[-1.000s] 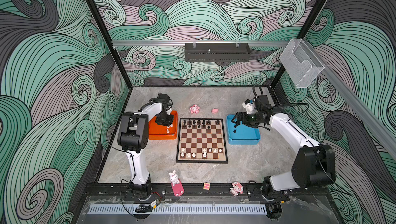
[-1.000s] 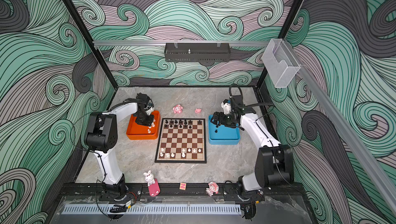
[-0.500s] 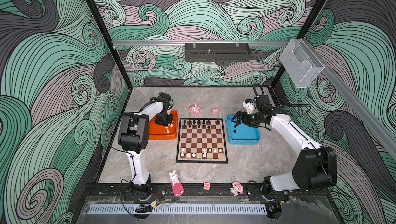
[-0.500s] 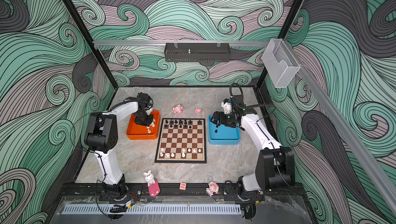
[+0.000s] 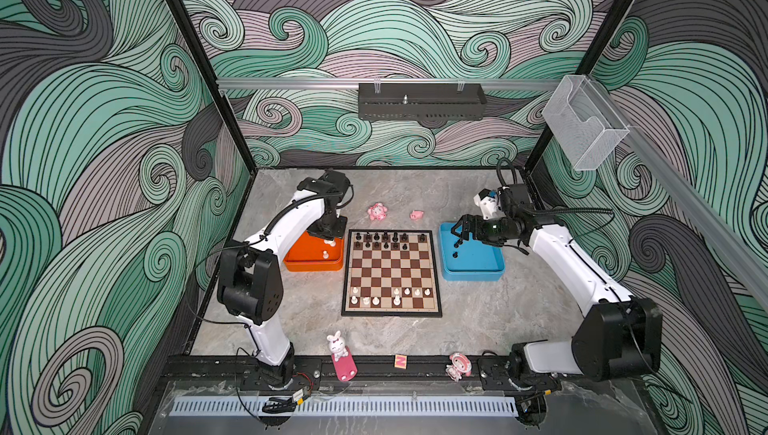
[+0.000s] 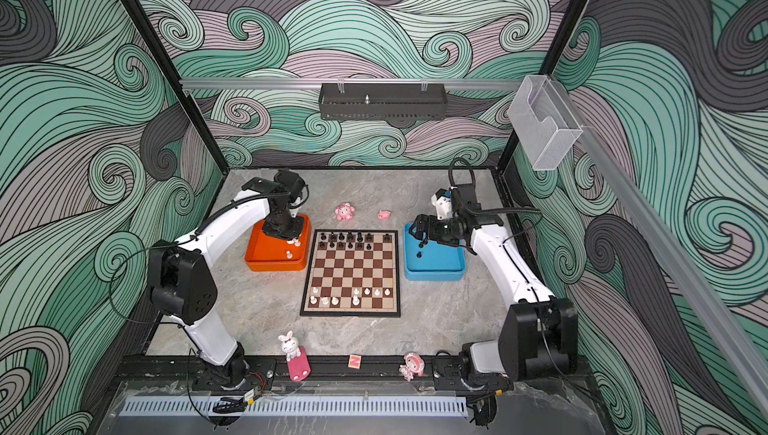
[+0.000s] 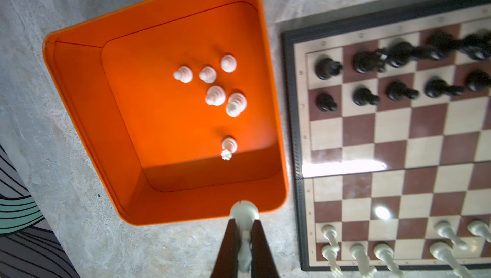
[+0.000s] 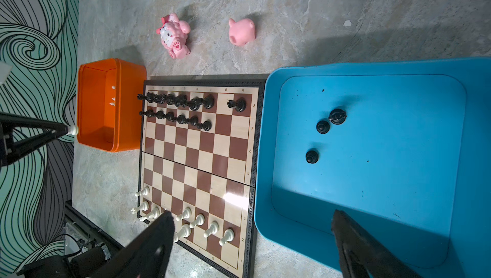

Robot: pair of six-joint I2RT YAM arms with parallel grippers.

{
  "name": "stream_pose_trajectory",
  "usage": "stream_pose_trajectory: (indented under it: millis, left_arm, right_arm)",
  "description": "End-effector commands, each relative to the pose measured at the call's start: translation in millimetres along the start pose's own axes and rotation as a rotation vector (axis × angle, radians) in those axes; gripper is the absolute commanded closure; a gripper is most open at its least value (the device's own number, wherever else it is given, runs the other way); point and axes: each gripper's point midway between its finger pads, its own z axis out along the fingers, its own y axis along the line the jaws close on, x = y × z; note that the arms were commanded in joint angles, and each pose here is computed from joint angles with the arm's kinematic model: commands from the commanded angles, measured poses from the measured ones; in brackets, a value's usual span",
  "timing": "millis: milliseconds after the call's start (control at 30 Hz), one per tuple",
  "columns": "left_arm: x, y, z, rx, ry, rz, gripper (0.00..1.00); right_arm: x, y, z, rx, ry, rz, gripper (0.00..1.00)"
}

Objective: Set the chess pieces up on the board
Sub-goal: 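Lift the white pawn with the left gripper and carry it over the board, then lower the white pawn onto a square at the board's nearest row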

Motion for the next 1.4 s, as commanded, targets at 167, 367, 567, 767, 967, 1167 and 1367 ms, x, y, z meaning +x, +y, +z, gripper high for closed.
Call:
stream_pose_trajectory:
  millis: [167,367,567,767,967,1167,1367]
  left_arm:
    - [31,-81,-59,0.082,-0.040,0.108,0.96]
    - [48,-148,-72,0.146,-0.082,0.197,0.96]
    - [64,-203,-77,0.254,-0.138,0.154,0.94]
    - [76,-234,-56,0.259,-0.089,0.161,0.95]
    - [87,-257,-35,0.235,-0.039,0.205,0.95]
    - [91,-269,-17,0.187,-0.007,0.251,0.96]
    - [96,-284,-1,0.207,0.053,0.253,0.96]
  right_arm:
    - [3,-3,-14,0.028,-0.010,0.033,0.07]
    - [12,-16,-14,0.092,0.011,0.101,0.07]
    - [21,-24,-21,0.134,0.001,0.128,0.06]
    - [29,-21,-29,0.110,-0.010,0.107,0.06]
    - [34,-24,-32,0.113,-0.001,0.085,0.05]
    - [36,-24,-29,0.105,0.012,0.085,0.05]
    - [34,-23,-31,0.097,0.008,0.080,0.05]
